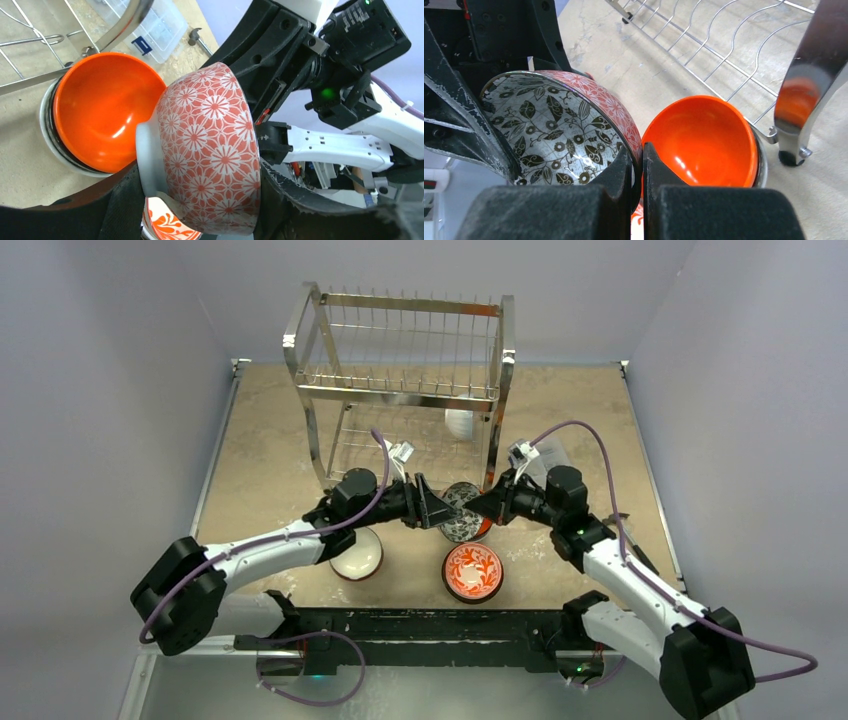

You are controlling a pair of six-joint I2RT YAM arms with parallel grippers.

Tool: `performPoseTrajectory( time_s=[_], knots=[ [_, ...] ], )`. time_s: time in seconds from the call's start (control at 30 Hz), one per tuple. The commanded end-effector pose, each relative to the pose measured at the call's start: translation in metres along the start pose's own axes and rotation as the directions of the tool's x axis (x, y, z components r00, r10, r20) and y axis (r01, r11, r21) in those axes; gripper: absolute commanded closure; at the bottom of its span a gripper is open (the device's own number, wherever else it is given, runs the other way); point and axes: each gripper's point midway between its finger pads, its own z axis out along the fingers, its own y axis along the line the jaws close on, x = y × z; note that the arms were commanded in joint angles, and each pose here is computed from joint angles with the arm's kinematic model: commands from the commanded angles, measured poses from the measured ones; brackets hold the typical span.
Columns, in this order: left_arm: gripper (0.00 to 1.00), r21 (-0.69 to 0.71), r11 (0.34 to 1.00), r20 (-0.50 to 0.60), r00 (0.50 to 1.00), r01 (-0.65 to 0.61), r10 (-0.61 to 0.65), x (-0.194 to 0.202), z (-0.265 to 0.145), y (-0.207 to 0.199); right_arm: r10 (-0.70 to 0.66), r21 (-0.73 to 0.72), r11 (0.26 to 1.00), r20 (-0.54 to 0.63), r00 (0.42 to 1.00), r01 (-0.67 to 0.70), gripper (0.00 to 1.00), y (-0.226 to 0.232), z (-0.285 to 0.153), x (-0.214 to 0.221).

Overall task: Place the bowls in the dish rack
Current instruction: Adjust the bowl, then place the bowl in the dish rack.

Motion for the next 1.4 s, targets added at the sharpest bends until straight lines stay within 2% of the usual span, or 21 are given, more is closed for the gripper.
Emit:
performPoseTrajectory(
  time_s=[0.0,0.1,0.17,0.27,0.47,0.6,0.77,0.9,1.07,1.37],
  knots=[
    [0.57,0.036,0.999,-0.001,1.0,-0.031,0.031,-0.003,0.003,-0.011,-0.044,-0.048,0.998,0.063,0.997,0.048,0.97,0.014,0.002,-0.024],
    [0.76,0.02,0.999,0.006,1.0,-0.026,0.026,-0.005,0.003,-0.009,-0.043,-0.046,0.998,0.061,0.997,0.046,0.83,0.013,0.002,-0.024],
    [0.86,0.014,1.0,0.007,1.0,-0.016,0.016,-0.005,0.003,-0.007,-0.043,-0.045,0.998,0.056,0.997,0.046,0.67,0.013,0.003,-0.023],
    [1.0,0.024,1.0,0.018,1.0,0.002,-0.003,-0.008,0.004,-0.007,-0.04,-0.046,0.998,0.043,0.998,0.042,0.49,0.013,0.003,-0.022],
    [1.0,0.011,1.0,0.066,0.997,0.027,-0.028,-0.021,0.003,0.001,-0.046,-0.01,0.999,0.058,0.997,0.046,0.22,0.008,0.0,-0.023],
    [1.0,-0.029,0.999,0.129,0.991,0.042,-0.038,-0.039,-0.001,0.016,-0.057,0.038,0.998,0.08,0.995,0.054,0.09,0.004,-0.005,-0.028],
    [1.0,-0.024,0.995,0.233,0.969,0.096,-0.087,-0.071,-0.012,0.038,-0.062,0.094,0.994,0.11,0.992,0.052,0.02,0.0,-0.012,-0.032],
    [1.0,-0.045,0.993,0.318,0.944,0.108,-0.088,-0.098,-0.019,0.06,-0.067,0.126,0.991,0.124,0.99,0.052,0.01,-0.004,-0.016,-0.035],
    [1.0,-0.151,0.985,0.412,0.911,0.085,-0.016,-0.129,-0.019,0.092,-0.074,0.145,0.988,0.123,0.99,0.056,0.01,-0.006,-0.017,-0.036],
    [1.0,-0.344,0.937,0.491,0.862,0.058,0.127,-0.173,-0.005,0.139,-0.076,0.171,0.984,0.115,0.99,0.056,0.01,-0.01,-0.02,-0.033]
  ],
)
